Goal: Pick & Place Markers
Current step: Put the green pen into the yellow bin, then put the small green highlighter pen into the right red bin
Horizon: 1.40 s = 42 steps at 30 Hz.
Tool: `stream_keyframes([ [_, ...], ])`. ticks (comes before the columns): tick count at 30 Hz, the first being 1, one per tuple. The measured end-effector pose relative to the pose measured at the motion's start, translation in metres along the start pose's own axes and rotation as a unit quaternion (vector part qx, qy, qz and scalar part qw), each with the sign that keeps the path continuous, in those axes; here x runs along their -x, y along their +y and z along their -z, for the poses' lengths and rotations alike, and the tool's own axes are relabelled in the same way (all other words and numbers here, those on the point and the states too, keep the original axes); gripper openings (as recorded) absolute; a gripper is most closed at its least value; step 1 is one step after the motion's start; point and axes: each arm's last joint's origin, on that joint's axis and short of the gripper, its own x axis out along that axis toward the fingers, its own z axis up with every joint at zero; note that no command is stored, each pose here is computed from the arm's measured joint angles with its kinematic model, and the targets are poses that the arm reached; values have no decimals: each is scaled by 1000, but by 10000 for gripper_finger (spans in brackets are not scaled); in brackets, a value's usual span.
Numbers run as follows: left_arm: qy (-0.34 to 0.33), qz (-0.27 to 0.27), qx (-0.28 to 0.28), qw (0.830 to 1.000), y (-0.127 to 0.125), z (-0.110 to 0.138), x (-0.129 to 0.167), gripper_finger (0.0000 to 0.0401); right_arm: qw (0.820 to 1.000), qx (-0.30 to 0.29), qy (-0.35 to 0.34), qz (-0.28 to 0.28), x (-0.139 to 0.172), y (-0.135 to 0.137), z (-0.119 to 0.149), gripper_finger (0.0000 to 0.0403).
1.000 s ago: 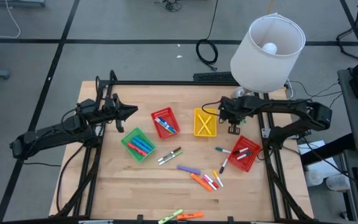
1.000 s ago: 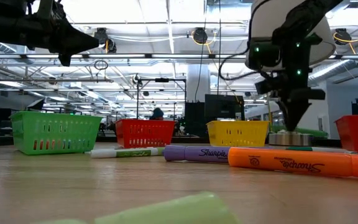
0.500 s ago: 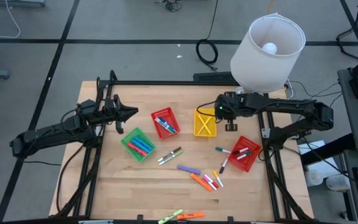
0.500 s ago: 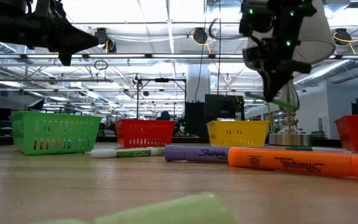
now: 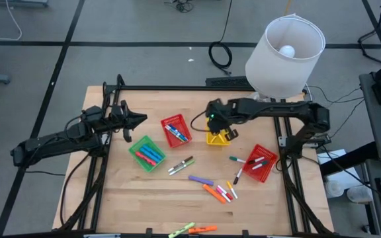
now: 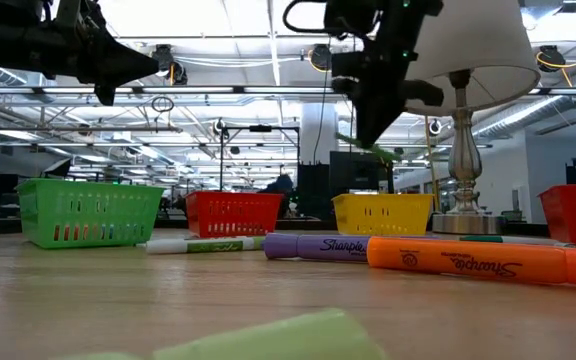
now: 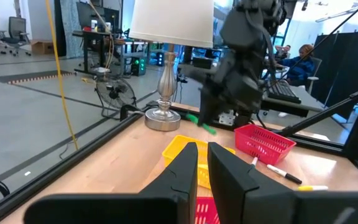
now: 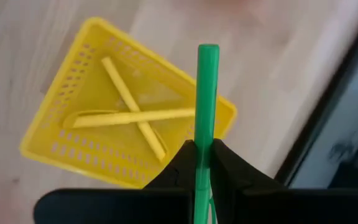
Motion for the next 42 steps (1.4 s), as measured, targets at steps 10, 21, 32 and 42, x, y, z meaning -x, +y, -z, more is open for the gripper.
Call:
stream_keyframes([
  [10,5,-1,-11,1000,0,1,0,47,983,164,-5,-77,-34,15,-10,12],
  [21,32,-4,-7,999,1,6,0,47,976,202,-11,-80,-53,25,-6,12],
  [32,31,-3,-6,1000,1,6,0,47,979,183,-43,-81,-61,30,-8,42],
  [42,27,-3,-5,1000,1,5,0,47,987,131,-32,-84,-61,33,-4,46],
])
